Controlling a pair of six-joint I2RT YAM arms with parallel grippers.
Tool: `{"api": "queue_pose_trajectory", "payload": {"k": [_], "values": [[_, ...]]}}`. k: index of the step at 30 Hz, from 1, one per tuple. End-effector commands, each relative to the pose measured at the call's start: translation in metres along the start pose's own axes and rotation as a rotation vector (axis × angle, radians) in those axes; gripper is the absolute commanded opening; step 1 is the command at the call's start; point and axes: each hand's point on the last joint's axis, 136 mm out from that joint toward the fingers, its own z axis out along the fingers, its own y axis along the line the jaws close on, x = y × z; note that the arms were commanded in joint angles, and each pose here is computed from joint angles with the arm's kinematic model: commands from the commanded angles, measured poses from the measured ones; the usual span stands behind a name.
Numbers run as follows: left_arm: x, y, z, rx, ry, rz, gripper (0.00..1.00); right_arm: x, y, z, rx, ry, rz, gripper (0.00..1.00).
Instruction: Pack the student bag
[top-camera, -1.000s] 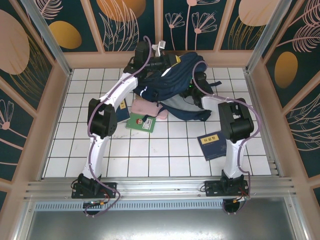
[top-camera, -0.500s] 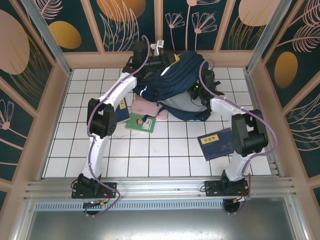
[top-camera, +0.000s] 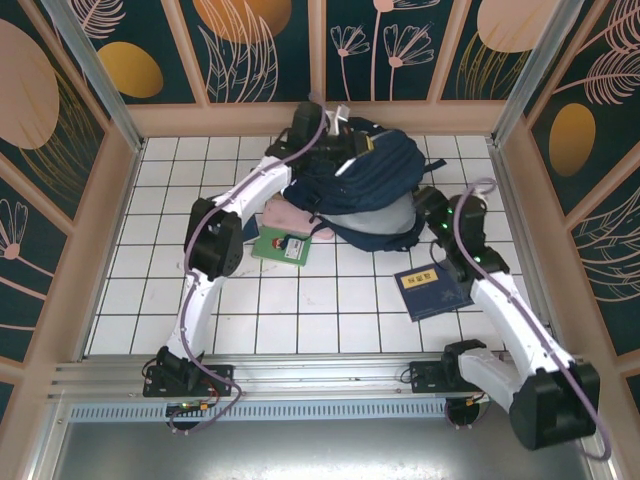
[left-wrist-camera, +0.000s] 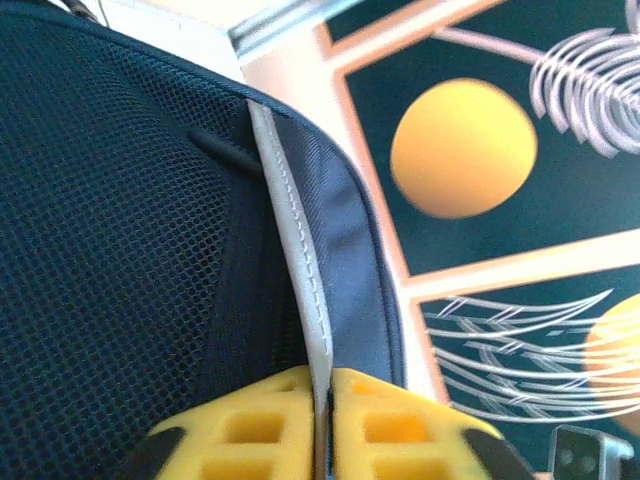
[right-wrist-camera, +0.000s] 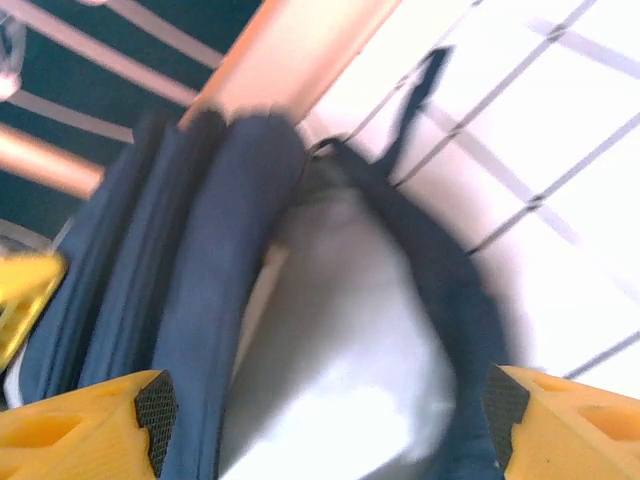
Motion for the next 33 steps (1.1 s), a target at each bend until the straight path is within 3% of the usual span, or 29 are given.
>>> {"api": "queue_pose_trajectory", "payload": {"k": [1, 7, 15, 23, 33], "values": [[0.024, 0.014, 0.017, -0.044, 0.024, 0.036, 0.27, 0.008, -0.083, -0.003, 0.265, 0.001, -0.026, 0.82], [0.037, 0.019, 0.007, -0.133, 0.013, 0.056, 0.57, 0.017, -0.15, -0.003, 0.4, 0.029, 0.049, 0.89], [0.05, -0.014, -0.066, -0.191, -0.112, 0.115, 0.65, 0.042, -0.209, 0.017, 0.508, 0.179, 0.14, 0.98], [0.115, -0.017, -0.116, -0.191, -0.088, 0.075, 0.68, 0.082, -0.196, 0.029, 0.406, 0.361, 0.157, 0.98], [0.197, 0.028, -0.161, -0.284, 0.042, 0.027, 0.7, 0.172, -0.145, -0.006, 0.25, 0.632, 0.129, 0.97]]}}
